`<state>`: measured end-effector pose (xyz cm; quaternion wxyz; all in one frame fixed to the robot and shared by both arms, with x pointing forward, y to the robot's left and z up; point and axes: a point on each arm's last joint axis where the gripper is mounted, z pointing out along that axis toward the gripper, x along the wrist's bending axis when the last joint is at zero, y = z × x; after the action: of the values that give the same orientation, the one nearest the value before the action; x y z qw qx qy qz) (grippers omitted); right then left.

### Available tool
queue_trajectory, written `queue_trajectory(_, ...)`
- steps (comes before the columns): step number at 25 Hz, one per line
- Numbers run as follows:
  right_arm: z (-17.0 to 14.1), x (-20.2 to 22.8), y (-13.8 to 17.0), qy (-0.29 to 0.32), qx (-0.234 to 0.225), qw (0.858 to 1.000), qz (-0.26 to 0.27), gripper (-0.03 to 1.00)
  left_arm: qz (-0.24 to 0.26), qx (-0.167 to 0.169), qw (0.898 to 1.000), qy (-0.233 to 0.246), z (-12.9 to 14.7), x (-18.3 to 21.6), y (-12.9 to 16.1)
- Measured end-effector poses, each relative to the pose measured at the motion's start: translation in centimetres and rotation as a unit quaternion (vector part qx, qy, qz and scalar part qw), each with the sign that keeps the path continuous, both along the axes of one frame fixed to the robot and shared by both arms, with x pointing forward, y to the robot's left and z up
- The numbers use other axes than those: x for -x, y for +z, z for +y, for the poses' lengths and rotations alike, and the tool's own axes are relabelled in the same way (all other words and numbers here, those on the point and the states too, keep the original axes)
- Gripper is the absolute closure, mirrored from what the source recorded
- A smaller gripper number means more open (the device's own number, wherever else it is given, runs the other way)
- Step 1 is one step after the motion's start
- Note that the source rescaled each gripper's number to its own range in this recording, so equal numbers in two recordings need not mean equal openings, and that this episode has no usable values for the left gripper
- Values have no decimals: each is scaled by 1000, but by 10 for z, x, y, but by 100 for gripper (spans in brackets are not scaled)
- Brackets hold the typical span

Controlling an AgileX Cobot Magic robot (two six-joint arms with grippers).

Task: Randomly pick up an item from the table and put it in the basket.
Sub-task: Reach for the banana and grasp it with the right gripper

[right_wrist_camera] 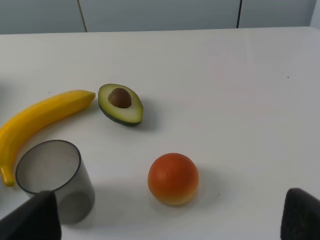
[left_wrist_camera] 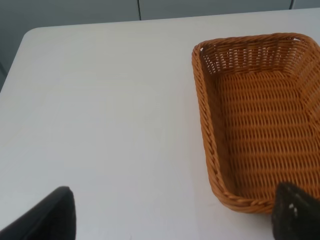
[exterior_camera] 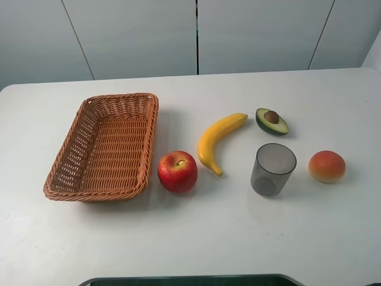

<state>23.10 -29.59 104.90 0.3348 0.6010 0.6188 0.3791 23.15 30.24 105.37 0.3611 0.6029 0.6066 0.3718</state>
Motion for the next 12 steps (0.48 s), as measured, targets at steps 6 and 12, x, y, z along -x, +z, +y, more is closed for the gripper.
queue_trajectory(6, 0, 0, 0, 0, 0, 1000, 0, 3, 0, 0, 1000, 0, 0, 0, 0)
queue_trajectory(12, 0, 0, 0, 0, 0, 1000, 0, 3, 0, 0, 1000, 0, 0, 0, 0)
